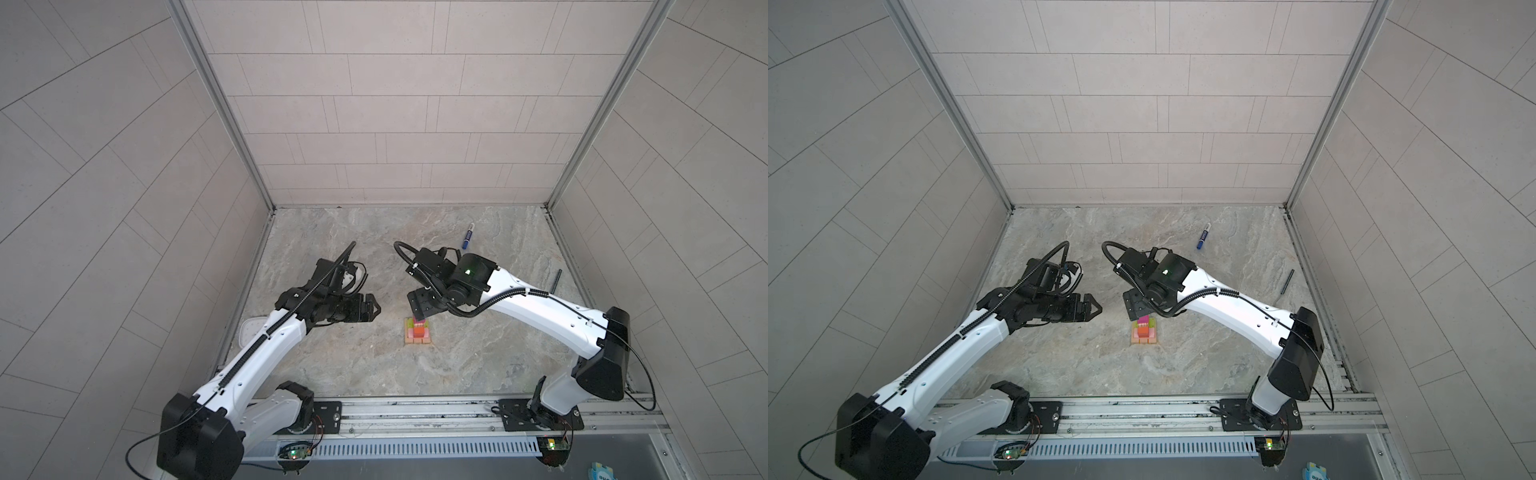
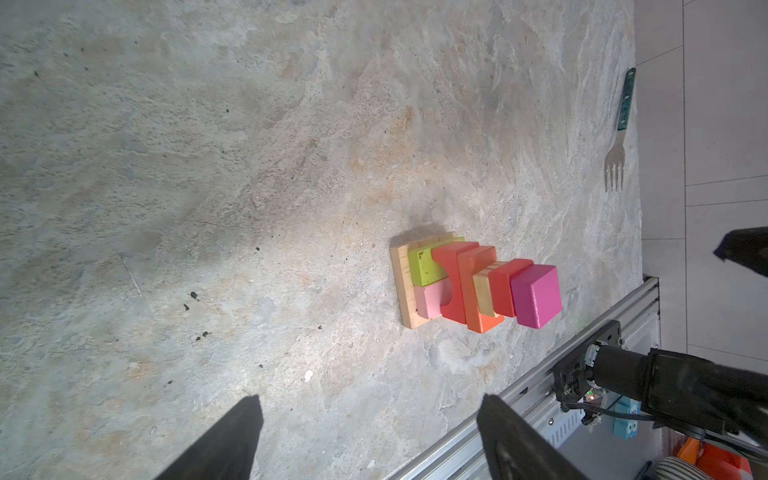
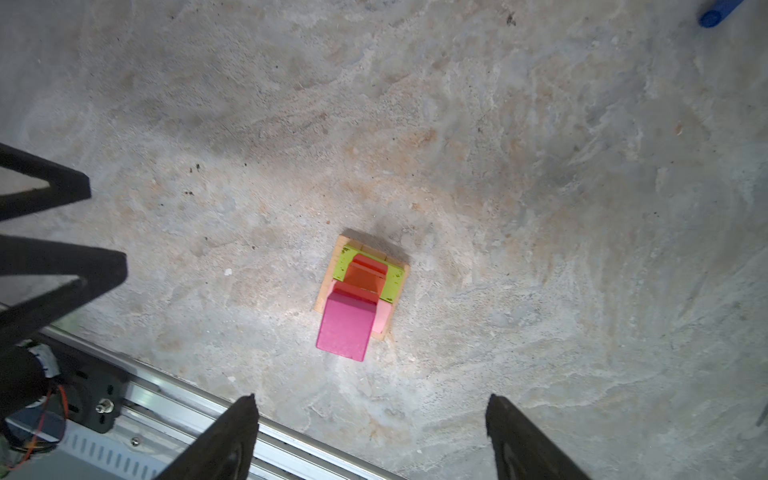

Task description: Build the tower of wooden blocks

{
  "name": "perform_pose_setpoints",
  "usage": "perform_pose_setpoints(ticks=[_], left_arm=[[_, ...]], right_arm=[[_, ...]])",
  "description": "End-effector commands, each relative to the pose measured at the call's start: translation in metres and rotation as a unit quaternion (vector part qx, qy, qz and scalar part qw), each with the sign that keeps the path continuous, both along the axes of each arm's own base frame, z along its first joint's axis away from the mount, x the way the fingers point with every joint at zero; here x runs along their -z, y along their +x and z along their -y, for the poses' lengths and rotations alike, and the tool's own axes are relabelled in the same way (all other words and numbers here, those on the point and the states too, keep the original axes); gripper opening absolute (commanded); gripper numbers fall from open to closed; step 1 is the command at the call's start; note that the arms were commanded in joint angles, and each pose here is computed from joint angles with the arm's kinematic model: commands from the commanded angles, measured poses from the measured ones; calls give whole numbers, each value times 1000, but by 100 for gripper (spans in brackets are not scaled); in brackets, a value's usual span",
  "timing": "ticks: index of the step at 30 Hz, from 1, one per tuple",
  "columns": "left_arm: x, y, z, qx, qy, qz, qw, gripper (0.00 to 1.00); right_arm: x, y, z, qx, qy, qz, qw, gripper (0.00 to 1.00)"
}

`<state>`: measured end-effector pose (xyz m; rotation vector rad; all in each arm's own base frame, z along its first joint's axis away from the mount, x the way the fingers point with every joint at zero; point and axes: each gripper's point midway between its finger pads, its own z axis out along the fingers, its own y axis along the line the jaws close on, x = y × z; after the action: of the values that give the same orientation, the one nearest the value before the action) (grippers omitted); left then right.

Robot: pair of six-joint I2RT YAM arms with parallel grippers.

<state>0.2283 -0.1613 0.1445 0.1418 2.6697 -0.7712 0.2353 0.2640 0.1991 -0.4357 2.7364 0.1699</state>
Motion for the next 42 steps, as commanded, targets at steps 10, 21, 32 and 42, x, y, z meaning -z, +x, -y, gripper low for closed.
perform_pose_setpoints(ticks=[10,21,32,42], left_arm=[[-6,23,-16,-28,51,42,997,93],[-41,91,-65,-116,151,169,967,95],[24,134,-148,-217,249,222,917,100],[21,154,-159,-228,263,354,868,100]], right_arm=[[-33,40,84,63,-1,155,986,100],[-40,88,184,189,-15,254,948,100],[6,120,258,245,-108,340,902,100],[53,129,293,270,-103,392,874,100]])
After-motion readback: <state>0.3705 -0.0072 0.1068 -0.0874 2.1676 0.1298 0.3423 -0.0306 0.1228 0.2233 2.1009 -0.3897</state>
